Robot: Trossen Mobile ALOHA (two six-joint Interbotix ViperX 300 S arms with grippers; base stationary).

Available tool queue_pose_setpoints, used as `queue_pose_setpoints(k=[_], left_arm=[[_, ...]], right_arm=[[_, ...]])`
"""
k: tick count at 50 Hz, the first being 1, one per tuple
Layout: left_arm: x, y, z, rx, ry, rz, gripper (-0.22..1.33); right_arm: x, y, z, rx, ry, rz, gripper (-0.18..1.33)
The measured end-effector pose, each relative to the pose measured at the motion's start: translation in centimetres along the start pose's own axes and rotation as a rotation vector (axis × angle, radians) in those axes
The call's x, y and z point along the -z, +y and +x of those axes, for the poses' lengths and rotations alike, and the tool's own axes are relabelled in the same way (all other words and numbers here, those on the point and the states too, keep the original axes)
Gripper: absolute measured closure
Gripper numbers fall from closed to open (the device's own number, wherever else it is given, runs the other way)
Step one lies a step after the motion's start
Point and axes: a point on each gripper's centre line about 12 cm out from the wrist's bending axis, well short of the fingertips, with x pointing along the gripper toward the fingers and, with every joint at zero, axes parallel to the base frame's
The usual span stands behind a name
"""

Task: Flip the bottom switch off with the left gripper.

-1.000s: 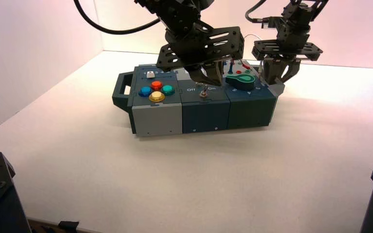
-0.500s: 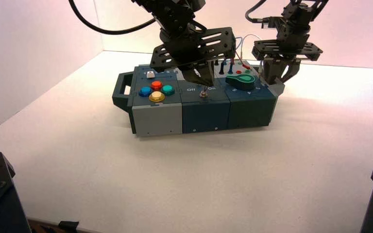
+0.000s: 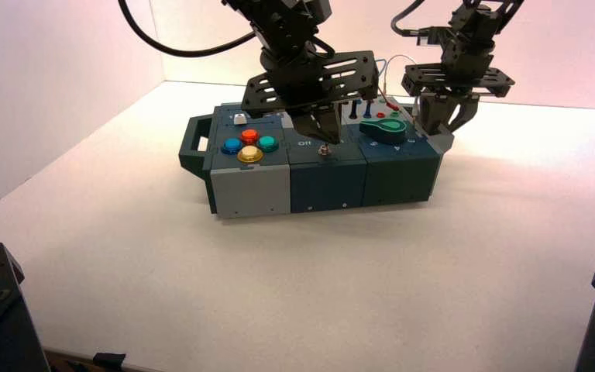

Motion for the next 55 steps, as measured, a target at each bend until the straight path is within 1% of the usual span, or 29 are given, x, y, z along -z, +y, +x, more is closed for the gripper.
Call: queue_pose_setpoints(k=[15,25,39,45,46,55], left_arm=[[-0.3,0.2,-0.3,-0.008,-0.002,-0.011,1.27],[-0.2,0.4,-0.5,-0.009,-0.002,-0.011,1.27],[-0.1,0.6,-0.6,-0.012,-0.001,-0.021,1.27],[0.0,0.9,-0.5,-0.020,0.005,-0.026,1.27],[0.0,1.1,-0.6,-0.020,0.002,-0.042,1.27],[-0.2,1.3,-0.6,-0.023,0.000,-0.047,1.27]], right_arm=[[0.0,0.0,0.0,0.000,0.000,0.000,0.68],[0.0,0.0,0.0,0.000,-0.002,0.002,0.69],[0.0,0.0,0.0,0.000,0.000,0.002,0.68],[0.0,0.0,0.0,0.000,0.000,0.000,0.68],[0.0,0.0,0.0,0.001,0.000,-0.001,0.68],[-0.2,0.2,-0.1,-0.001,-0.006,-0.006,0.68]])
